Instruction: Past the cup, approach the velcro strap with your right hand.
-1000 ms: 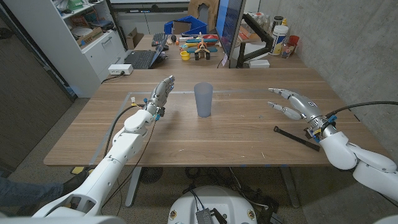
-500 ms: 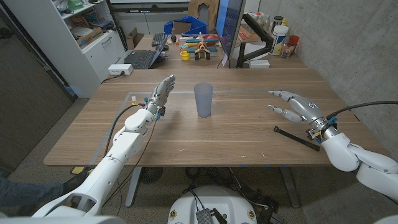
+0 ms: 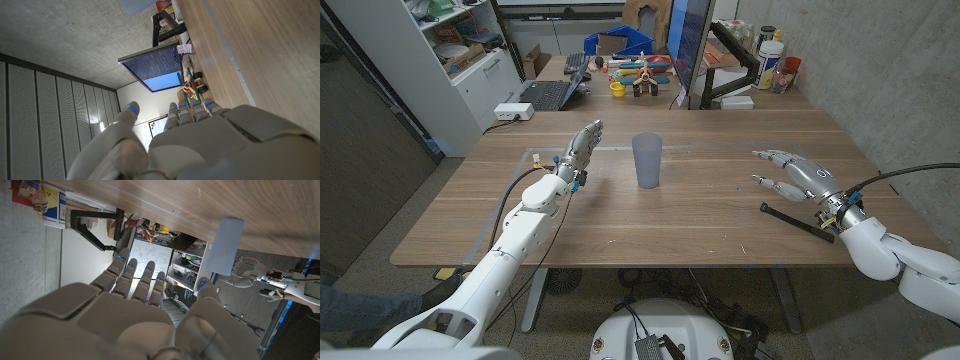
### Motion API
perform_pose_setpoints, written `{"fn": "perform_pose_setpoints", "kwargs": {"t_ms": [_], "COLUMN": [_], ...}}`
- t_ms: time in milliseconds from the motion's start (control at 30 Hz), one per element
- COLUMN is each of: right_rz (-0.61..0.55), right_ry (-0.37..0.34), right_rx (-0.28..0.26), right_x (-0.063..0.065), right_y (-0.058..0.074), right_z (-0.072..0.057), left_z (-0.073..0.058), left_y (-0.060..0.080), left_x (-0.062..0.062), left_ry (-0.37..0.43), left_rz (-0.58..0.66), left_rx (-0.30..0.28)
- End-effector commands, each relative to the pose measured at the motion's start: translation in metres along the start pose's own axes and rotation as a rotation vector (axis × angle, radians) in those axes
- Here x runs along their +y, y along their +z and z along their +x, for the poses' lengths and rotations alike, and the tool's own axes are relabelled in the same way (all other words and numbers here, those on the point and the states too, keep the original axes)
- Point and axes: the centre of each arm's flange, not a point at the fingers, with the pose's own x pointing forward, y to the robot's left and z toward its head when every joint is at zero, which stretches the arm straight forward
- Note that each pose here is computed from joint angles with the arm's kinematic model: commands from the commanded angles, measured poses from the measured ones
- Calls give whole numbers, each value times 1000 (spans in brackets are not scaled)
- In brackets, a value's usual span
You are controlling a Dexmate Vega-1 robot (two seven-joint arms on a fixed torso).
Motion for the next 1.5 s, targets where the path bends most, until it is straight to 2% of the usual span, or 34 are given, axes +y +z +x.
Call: {"fn": "perform_pose_setpoints", "kwargs": {"t_ms": [33,800,1500], "right_rz": [-46,-83,-102], "right_ry": [15,44,117], "right_rx": [14,55,64], "right_x": [1,14,26], "right_y": [-1,-4,-3], "right_z": [-6,-19,-21], "left_z": [2,1,-1], "left_y": [0,-5,-5], "left_x": [-1,-1,6], "left_ry": [-2,-4,7], "left_rz": [-1,-1,-4], "left_rx": [0,12,11]}}
